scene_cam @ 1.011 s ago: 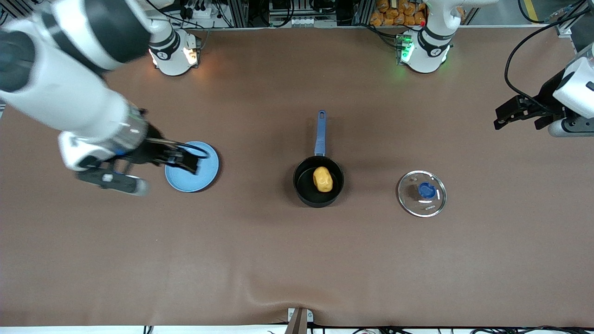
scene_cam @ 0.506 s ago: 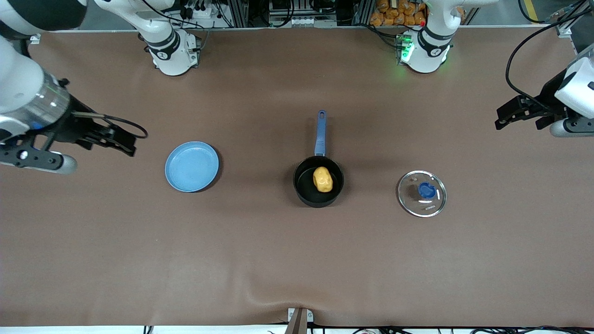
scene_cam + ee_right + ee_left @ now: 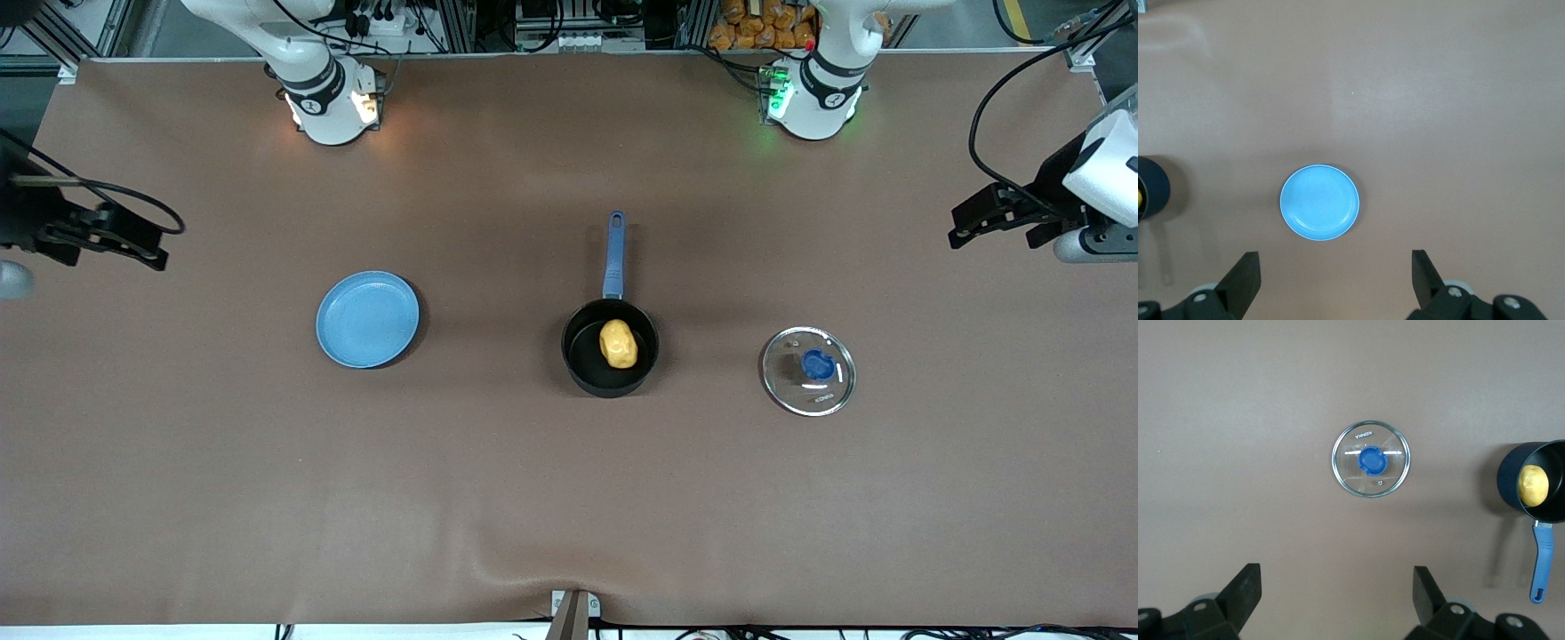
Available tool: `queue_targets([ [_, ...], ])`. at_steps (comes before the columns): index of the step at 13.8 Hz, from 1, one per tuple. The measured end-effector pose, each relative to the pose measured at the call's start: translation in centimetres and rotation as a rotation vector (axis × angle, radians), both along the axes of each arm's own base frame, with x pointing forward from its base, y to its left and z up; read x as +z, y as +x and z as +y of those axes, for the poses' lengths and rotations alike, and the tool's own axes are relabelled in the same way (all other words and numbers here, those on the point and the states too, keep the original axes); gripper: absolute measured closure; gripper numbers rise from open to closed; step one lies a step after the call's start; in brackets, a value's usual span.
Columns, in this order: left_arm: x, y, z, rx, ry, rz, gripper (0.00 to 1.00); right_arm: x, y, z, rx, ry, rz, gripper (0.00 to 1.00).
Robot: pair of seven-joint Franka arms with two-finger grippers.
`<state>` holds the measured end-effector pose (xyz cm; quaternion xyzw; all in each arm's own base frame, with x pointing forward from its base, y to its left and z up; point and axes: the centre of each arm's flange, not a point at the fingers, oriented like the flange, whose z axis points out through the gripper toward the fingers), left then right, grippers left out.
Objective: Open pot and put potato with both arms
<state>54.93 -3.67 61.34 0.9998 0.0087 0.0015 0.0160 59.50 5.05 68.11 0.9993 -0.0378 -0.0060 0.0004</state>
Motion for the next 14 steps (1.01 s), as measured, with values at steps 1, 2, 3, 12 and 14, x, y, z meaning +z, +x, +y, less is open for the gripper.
queue_targets([
  [1, 0.0, 0.0, 0.0, 0.000, 0.000, 0.000, 0.00, -0.1, -0.8, -0.6, -0.005, 0.004, -0.019, 0.00],
  [2, 0.0, 0.0, 0.0, 0.000, 0.000, 0.000, 0.00, -0.5, -1.8, -0.7, -0.008, 0.001, -0.036, 0.00],
  [3, 0.0, 0.0, 0.0, 0.000, 0.000, 0.000, 0.00, -0.9, -3.0, -0.9, -0.002, -0.003, -0.041, 0.00],
  [12, 0.0, 0.0, 0.0, 0.000, 0.000, 0.000, 0.00, -2.5, -5.5, -2.0, 0.081, -0.014, 0.009, 0.00],
  [14, 0.0, 0.0, 0.0, 0.000, 0.000, 0.000, 0.00, -1.9, -5.7, -1.8, 0.087, -0.034, 0.009, 0.00],
])
